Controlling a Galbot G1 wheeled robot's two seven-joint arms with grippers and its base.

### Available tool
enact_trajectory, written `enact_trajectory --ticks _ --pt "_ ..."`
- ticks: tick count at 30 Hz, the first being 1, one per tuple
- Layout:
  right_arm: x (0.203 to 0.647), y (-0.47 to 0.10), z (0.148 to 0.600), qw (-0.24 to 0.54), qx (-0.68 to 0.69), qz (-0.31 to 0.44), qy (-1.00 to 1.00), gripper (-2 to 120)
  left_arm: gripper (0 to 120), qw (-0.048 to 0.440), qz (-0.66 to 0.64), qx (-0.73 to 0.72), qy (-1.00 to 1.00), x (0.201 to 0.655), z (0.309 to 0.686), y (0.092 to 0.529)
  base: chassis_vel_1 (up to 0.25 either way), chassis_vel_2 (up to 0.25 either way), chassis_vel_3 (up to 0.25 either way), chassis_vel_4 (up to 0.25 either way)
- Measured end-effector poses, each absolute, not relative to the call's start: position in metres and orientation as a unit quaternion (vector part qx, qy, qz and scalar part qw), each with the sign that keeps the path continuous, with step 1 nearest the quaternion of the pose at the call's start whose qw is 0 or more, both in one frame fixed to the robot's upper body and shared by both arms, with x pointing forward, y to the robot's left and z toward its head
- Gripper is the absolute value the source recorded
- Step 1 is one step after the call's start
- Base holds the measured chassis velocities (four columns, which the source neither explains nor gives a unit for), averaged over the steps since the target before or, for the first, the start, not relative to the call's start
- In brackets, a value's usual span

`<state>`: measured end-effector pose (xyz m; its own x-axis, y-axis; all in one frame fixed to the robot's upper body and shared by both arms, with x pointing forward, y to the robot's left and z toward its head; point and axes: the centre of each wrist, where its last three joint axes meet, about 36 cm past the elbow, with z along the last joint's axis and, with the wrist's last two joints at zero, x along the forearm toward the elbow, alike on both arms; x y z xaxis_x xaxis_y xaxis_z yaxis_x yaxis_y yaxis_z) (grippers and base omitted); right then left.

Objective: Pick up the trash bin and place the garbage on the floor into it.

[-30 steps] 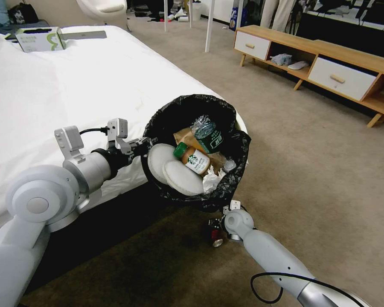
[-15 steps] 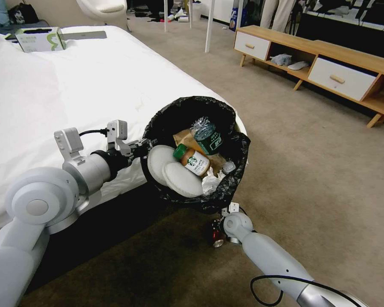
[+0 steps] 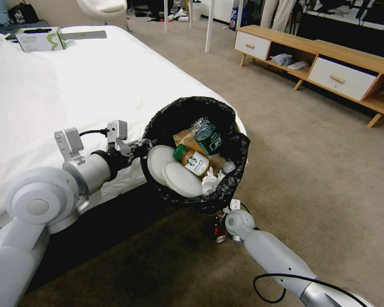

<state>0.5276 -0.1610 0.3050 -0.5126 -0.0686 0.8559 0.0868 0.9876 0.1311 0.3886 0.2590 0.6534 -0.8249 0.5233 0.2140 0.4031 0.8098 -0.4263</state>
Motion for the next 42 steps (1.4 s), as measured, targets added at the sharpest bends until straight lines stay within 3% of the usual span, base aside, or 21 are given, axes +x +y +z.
enact_trajectory --ticks 19,37,42 --pt "0.545 -0.278 0.392 0.375 -0.072 -0.064 -0.922 25 2 0.213 0.198 -0.257 -0.922 0.377 0.657 0.243 0.0 0.0 0.0 0.0" --pt "0.544 -0.334 0.461 0.256 -0.1 -0.064 -0.96 25 2 0.282 0.195 -0.28 -0.897 0.362 0.641 0.228 0.0 0.0 0.0 0.0" --pt "0.536 -0.342 0.499 0.177 -0.082 -0.067 -0.978 25 2 0.294 0.196 -0.277 -0.894 0.367 0.638 0.229 0.0 0.0 0.0 0.0"
